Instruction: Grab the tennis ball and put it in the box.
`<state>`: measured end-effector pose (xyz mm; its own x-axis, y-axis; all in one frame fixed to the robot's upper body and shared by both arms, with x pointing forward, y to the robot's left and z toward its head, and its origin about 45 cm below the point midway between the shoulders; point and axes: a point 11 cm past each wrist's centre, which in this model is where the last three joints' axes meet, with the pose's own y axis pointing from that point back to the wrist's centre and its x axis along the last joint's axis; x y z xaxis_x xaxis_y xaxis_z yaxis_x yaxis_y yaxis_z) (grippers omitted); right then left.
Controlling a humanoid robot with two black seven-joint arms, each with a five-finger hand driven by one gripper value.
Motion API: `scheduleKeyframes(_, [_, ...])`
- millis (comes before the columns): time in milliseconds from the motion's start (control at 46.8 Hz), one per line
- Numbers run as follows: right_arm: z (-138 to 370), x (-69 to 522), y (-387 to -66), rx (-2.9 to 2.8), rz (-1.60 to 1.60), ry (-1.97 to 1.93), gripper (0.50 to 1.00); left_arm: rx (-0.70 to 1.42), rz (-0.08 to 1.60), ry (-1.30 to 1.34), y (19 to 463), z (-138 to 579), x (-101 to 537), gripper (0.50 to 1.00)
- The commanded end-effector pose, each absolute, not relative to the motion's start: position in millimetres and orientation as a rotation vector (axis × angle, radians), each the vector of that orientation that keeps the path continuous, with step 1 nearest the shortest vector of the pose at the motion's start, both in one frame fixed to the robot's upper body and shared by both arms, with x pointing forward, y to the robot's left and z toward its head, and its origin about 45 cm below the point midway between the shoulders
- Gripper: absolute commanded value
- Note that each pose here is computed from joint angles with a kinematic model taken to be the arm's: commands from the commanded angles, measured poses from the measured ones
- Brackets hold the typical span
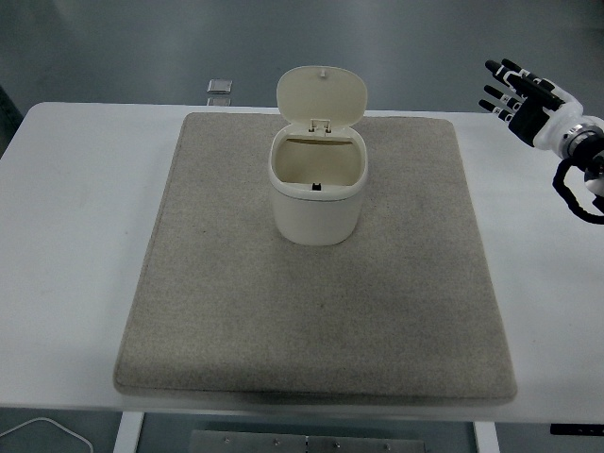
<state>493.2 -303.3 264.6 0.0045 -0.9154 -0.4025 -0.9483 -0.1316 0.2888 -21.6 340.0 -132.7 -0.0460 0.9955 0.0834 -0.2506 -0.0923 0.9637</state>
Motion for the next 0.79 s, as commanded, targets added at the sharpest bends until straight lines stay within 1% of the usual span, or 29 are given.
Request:
scheduleKeyframes(0, [266,494,-302,-2.185,0.779,2.016,0.934,1.064,1.409,1.0,340,-133,-22,0.99])
scheduleKeyframes(128, [264,492,-298,-2.228,0.766,1.999,0.934,1.064,1.409,1.0,340,-133,-22,0.992])
scheduleKeyframes(427, [261,485,-283,-2.403,0.727,1.791,0.934,1.062,1.409,1.0,340,-133,-22,0.992])
scheduleKeyframes(769, [264,486,-284,-2.397,0.723,1.785,0.934,1.064,1.409,1.0,340,-133,-22,0.992])
